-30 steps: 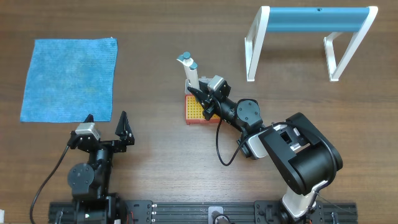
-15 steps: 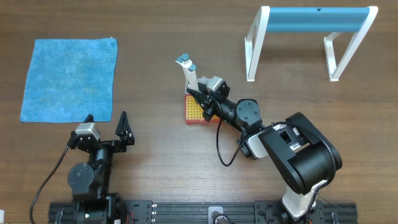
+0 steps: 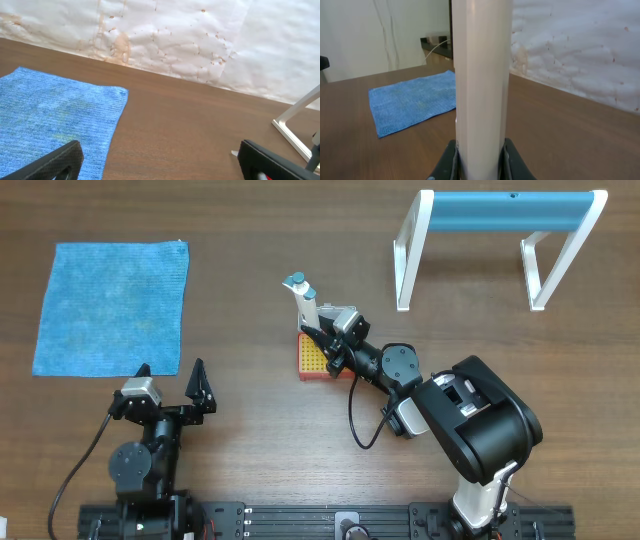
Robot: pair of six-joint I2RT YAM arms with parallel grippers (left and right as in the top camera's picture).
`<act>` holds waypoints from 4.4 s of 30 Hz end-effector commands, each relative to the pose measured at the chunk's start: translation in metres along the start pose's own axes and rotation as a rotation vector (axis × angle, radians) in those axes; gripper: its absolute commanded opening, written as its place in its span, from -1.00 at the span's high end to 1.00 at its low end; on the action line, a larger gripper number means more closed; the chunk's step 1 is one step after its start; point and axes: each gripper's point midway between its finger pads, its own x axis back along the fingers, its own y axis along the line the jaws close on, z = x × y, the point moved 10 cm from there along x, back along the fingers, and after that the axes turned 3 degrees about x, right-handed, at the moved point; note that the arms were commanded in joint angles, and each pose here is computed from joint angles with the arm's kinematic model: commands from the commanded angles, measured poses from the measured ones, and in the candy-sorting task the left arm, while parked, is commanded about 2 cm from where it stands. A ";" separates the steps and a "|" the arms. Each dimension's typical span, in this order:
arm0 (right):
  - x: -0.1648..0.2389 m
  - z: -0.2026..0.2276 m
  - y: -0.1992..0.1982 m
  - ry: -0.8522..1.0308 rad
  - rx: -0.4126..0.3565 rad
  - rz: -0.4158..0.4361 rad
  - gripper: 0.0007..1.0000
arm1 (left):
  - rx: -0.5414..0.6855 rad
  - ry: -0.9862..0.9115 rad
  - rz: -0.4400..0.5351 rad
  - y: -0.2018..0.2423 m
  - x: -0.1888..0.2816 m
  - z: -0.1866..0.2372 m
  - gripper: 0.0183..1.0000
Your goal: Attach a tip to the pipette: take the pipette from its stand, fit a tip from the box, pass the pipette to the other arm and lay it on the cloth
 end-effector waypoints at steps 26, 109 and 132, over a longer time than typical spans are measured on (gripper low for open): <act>0.028 -0.183 0.024 0.481 -0.774 -0.175 0.84 | 1.096 0.449 0.437 -0.040 0.012 0.007 -0.99; 0.159 -0.208 0.012 0.491 -0.317 0.448 -0.49 | -0.061 0.866 -0.212 -0.048 -0.096 -0.304 -0.85; 0.264 -0.121 0.072 0.523 -0.155 0.668 -0.50 | 0.102 0.989 -0.186 -0.065 0.082 -0.170 -0.86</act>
